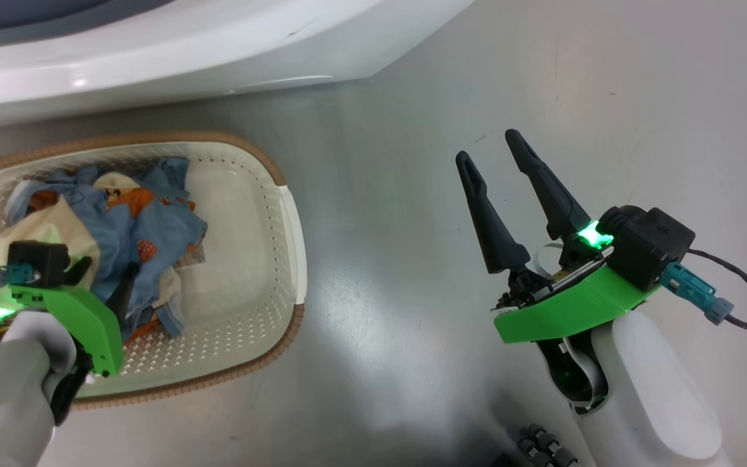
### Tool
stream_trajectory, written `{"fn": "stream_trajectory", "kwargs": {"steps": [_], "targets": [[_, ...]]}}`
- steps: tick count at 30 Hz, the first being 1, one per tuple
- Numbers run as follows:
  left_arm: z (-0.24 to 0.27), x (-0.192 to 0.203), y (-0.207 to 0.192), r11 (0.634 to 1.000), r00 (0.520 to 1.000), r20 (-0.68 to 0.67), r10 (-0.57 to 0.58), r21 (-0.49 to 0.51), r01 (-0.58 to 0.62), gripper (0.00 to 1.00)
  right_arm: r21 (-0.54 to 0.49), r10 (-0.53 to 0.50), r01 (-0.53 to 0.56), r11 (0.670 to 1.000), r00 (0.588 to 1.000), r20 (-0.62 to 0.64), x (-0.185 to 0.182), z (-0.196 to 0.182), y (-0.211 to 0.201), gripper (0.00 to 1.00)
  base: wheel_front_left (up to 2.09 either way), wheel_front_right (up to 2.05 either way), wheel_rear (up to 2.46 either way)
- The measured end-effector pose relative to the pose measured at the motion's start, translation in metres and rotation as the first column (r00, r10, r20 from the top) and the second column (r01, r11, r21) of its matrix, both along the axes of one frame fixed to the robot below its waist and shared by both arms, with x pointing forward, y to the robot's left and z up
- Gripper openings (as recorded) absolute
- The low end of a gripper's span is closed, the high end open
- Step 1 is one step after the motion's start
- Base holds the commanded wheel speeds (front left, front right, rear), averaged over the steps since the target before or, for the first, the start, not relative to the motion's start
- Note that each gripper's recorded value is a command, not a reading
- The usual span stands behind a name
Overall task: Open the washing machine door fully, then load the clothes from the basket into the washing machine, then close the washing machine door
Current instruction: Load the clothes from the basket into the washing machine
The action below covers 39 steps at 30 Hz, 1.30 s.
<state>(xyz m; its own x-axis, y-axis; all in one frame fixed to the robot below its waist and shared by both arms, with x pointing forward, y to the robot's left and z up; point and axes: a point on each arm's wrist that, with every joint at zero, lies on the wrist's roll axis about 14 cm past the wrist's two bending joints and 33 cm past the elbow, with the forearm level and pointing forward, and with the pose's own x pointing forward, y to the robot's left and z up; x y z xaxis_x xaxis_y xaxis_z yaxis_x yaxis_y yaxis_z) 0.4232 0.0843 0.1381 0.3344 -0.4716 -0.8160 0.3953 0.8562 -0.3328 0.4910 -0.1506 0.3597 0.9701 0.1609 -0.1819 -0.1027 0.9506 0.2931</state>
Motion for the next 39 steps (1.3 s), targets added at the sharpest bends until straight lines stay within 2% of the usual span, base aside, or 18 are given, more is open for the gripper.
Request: {"fn": "stream_trajectory", "kwargs": {"steps": [1, 2, 4, 5, 14, 25, 32, 39], "targets": [[-0.001, 0.001, 0.000, 1.000, 1.000, 0.000, -0.002, 0.001, 0.002, 0.93, -0.001, 0.000, 0.000, 1.000, 1.000, -0.002, 0.000, -0.001, 0.000, 1.00, 0.00, 0.00, 0.00], [-0.001, 0.002, -0.001, 1.000, 1.000, -0.002, -0.004, 0.001, 0.004, 0.50, -0.001, -0.001, 0.001, 1.000, 1.000, -0.003, 0.000, -0.001, -0.001, 1.00, 0.00, 0.00, 0.00], [-0.002, 0.003, -0.003, 1.000, 1.000, -0.004, -0.009, -0.003, 0.009, 0.10, -0.002, -0.002, 0.002, 1.000, 1.000, -0.004, -0.001, -0.002, -0.001, 1.00, 0.00, 0.00, 0.00], [-0.002, 0.003, -0.004, 1.000, 1.000, -0.005, -0.010, -0.005, 0.010, 0.00, -0.003, -0.003, 0.003, 1.000, 1.000, -0.004, -0.001, -0.002, -0.001, 1.00, 0.00, 0.00, 0.00], [0.001, 0.006, -0.001, 1.000, 1.000, -0.005, 0.013, -0.005, -0.013, 0.00, 0.003, 0.001, -0.001, 1.000, 1.000, 0.001, 0.001, -0.001, 0.001, 1.00, 0.00, 0.00, 0.00], [0.041, 0.029, 0.007, 0.986, 0.985, 0.078, 0.157, -0.074, -0.151, 0.00, 0.015, 0.008, -0.009, 1.000, 0.998, 0.059, 0.008, 0.022, 0.007, 1.00, 0.00, 0.00, 0.00], [0.091, 0.059, 0.010, 0.948, 0.940, 0.173, 0.293, -0.178, -0.263, 0.00, 0.026, 0.013, -0.016, 1.000, 0.994, 0.109, 0.011, 0.044, 0.011, 1.00, 0.00, 0.00, 0.00], [0.130, 0.046, 0.019, 0.924, 0.903, 0.240, 0.357, -0.234, -0.304, 0.00, 0.021, 0.024, -0.027, 0.999, 0.991, 0.130, -0.002, 0.063, 0.011, 1.00, 0.00, 0.00, 0.00]]}}
